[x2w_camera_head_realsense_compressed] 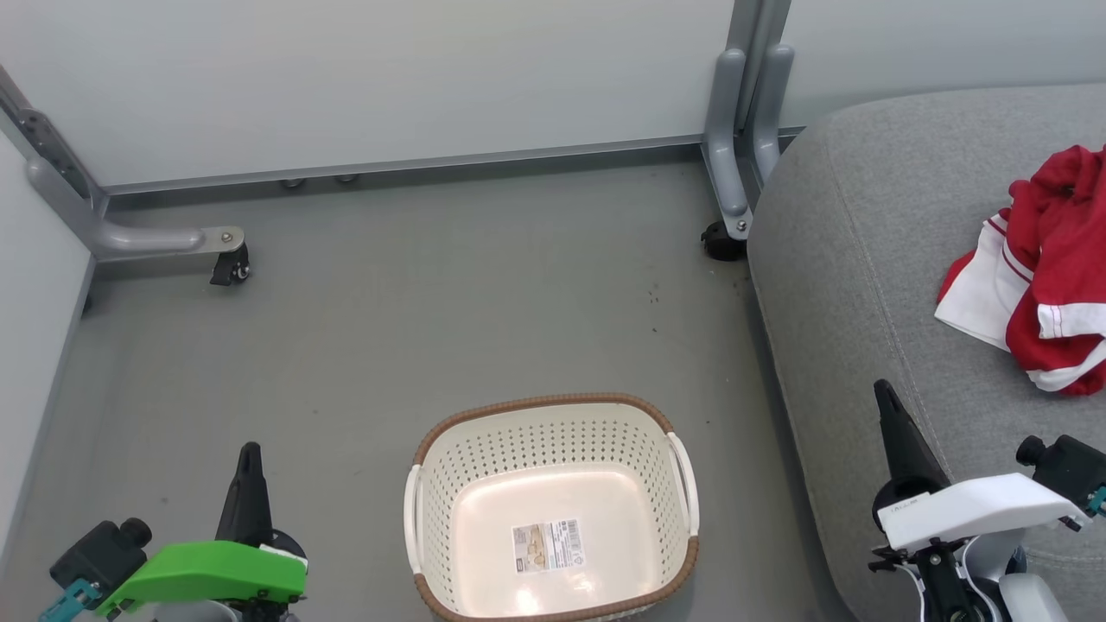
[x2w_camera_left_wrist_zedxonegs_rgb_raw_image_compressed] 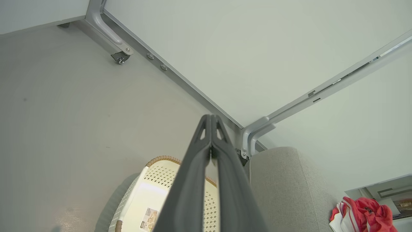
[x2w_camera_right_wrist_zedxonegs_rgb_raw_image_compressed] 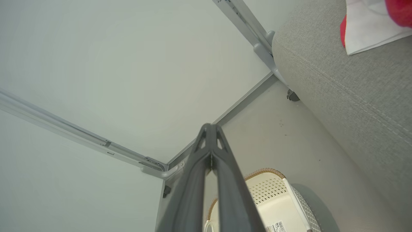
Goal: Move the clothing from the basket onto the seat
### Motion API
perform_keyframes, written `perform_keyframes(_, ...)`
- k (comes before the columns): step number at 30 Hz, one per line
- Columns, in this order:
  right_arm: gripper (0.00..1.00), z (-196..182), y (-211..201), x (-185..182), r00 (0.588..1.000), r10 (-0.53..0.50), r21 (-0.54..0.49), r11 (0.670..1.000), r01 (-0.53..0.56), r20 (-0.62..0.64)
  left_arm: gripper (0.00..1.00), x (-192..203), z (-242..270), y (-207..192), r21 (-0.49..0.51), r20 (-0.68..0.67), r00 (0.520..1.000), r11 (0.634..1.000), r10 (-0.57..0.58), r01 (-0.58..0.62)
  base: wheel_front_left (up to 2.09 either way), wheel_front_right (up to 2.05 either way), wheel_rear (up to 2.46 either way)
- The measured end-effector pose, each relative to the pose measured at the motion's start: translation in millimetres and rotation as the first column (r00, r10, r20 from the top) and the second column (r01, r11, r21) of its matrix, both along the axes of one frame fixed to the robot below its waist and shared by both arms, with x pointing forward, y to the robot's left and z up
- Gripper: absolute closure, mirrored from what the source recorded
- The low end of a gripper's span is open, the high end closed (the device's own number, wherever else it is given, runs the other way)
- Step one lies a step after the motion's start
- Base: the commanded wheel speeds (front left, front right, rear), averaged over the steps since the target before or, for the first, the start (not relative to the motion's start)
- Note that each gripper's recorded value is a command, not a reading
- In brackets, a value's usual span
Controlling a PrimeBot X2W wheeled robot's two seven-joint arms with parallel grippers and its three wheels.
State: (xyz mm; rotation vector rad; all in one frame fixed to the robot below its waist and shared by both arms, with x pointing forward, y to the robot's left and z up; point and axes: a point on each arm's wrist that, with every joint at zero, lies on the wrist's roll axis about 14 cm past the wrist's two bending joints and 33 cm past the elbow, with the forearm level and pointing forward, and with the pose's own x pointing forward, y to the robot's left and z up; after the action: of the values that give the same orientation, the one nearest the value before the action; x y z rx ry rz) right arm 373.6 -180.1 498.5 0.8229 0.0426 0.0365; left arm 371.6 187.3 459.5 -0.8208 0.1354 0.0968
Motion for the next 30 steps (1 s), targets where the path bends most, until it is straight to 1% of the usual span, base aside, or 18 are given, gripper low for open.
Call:
perform_keyframes(8,1.00,-2,-3,1,1.000,-0.010,0.100,0.995,0.011,-0.014,1.00,3,4,2,-0.101,0.010,1.000,0.995,0.012,-0.011,0.00,0.00,0.00)
perform_keyframes(15,1.00,0,-5,4,1.000,-0.018,0.179,0.984,0.020,-0.013,1.00,4,6,2,-0.182,0.012,1.000,0.983,0.018,-0.015,0.00,0.00,0.00)
perform_keyframes(30,1.00,0,-9,7,0.999,-0.030,0.329,0.944,0.036,-0.024,1.00,8,14,6,-0.331,0.031,0.999,0.943,0.038,-0.025,0.00,0.00,0.00)
